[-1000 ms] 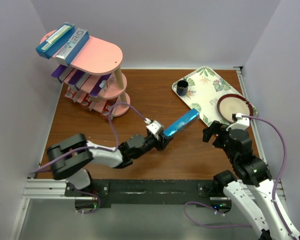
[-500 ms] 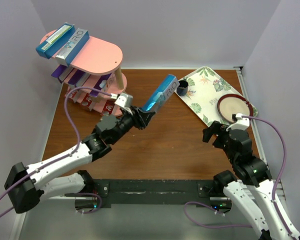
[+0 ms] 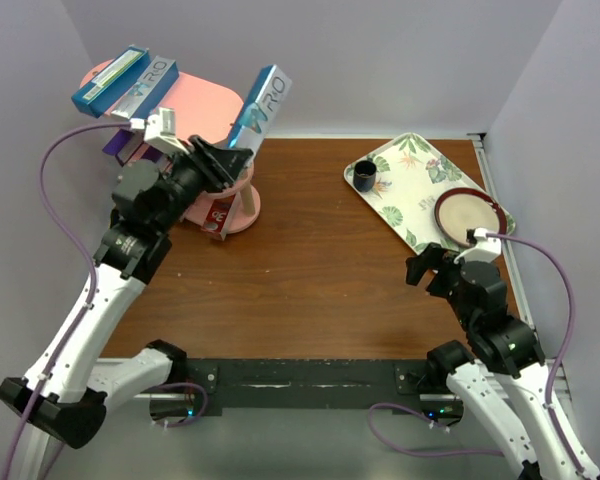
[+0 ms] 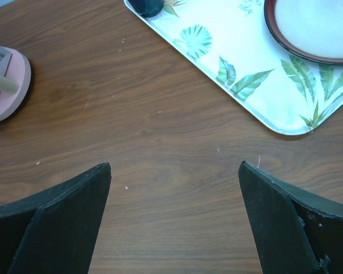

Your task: Place and organize the toothpastes onto the shelf

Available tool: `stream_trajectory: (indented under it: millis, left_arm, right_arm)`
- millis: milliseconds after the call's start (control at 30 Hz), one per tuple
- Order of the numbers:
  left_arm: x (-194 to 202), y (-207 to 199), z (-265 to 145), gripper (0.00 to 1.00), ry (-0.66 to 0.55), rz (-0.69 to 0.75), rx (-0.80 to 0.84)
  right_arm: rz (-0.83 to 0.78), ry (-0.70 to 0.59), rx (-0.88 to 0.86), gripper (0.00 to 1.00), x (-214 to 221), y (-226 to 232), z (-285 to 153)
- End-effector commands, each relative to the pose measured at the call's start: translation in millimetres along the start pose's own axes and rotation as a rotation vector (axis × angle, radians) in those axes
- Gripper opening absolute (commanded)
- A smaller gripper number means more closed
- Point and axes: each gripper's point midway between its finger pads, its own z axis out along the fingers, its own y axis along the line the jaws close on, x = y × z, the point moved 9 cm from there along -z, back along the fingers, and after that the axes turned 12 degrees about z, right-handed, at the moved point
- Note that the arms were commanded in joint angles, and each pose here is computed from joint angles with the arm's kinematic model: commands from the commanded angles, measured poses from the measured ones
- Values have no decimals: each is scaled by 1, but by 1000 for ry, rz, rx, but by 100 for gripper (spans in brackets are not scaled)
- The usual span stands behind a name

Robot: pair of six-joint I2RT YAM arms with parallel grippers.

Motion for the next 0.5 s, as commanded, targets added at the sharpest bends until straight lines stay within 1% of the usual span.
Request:
stream_trajectory:
  millis: [0,67,133,167,200,300,333,467]
  left_arm:
    - [-21,6,-9,7,40,-172,110]
    - [-34,12,-14,8,12,-211,96]
    - [-47,11,-18,10,-2,-217,91]
    - [-51,18,-22,11,0,-226,46]
    - [-55,22,-22,14,1,-229,25]
    - [-71,32,-28,17,-30,-212,-33]
    - [-77,36,-30,17,-50,-209,-49]
    - [-82,57,-26,17,-47,-247,-83]
  right_arm:
    - [7,-30,-41,98,-4,4,0]
    - [10,-32,-47,98,-3,4,-1]
    - [6,-31,-56,98,-3,4,-1]
    - [8,-31,-56,98,-4,5,-1]
    - [6,-30,-57,98,-3,5,-1]
    - [7,-27,-65,98,-3,5,-1]
    - [6,-30,-66,98,-3,5,-2]
    - [8,-32,-83,98,-3,6,-3]
